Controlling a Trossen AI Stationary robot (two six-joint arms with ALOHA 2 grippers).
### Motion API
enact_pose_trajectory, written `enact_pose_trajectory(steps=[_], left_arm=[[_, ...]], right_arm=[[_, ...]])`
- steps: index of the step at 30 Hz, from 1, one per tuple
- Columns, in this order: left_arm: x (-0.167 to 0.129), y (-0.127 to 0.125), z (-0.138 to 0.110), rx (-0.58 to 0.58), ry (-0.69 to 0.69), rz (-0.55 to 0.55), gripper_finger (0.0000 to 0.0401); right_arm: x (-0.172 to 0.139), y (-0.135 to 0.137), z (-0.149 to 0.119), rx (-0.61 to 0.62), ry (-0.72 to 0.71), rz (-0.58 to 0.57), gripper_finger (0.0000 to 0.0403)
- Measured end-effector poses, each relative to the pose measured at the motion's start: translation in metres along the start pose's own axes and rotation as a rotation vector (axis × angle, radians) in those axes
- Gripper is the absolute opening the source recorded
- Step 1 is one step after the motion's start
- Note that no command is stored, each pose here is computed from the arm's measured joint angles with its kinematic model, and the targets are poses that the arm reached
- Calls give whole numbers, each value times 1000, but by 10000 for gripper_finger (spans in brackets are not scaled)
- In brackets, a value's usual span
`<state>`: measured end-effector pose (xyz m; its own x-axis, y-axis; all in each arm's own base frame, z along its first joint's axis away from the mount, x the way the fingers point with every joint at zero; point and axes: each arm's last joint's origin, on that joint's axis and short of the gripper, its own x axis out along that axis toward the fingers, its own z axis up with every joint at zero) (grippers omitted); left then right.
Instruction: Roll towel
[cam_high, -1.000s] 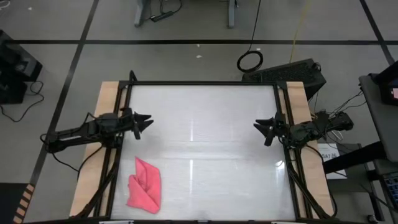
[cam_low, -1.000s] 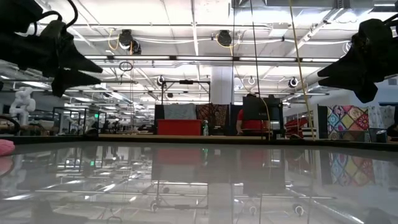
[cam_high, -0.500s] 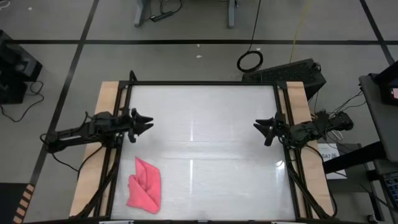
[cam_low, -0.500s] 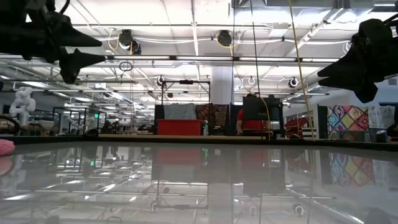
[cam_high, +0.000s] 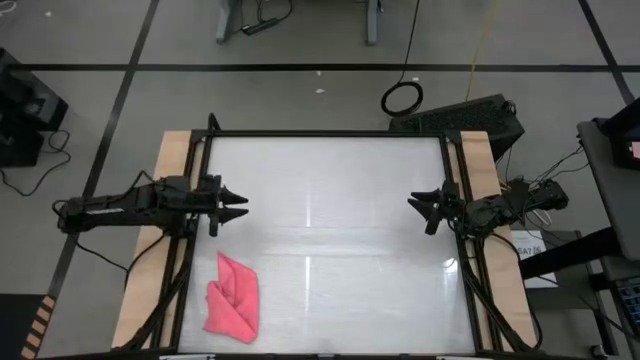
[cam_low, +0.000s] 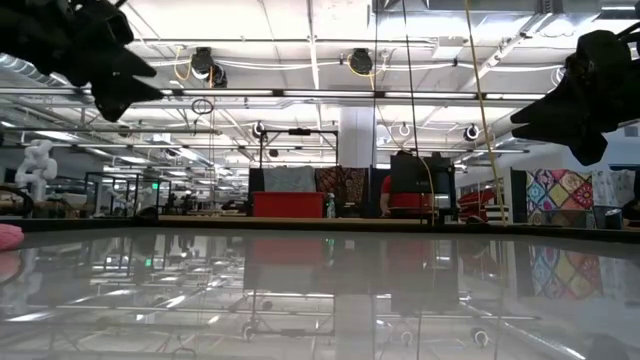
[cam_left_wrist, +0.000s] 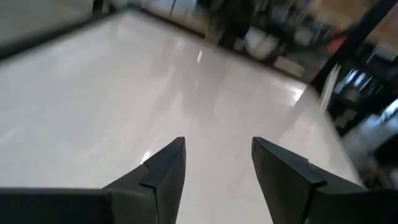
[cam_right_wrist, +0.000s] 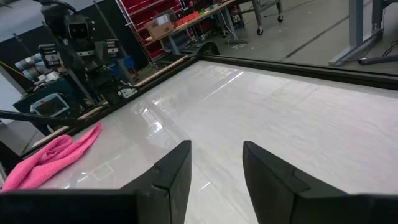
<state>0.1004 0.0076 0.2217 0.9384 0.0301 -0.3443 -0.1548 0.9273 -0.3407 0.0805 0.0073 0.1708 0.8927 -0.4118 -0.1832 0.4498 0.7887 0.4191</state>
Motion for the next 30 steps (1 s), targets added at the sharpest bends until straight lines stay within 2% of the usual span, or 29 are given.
enact_pose_trajectory(steps=[6,11,19,23,30], left_arm=[[17,-8,0,-90,208,-35,189],[38,-17,-16,-207,451,-88,189],[53,-43,-54,-182,838,-143,189],[55,-57,-65,-211,940,-126,189],[57,-89,-65,-237,1024,-128,188]], right_arm=[[0,0,0,0,0,0,134],[0,0,0,0,0,0,134],[0,0,0,0,0,0,134],[0,0,0,0,0,0,134],[0,0,0,0,0,0,134]])
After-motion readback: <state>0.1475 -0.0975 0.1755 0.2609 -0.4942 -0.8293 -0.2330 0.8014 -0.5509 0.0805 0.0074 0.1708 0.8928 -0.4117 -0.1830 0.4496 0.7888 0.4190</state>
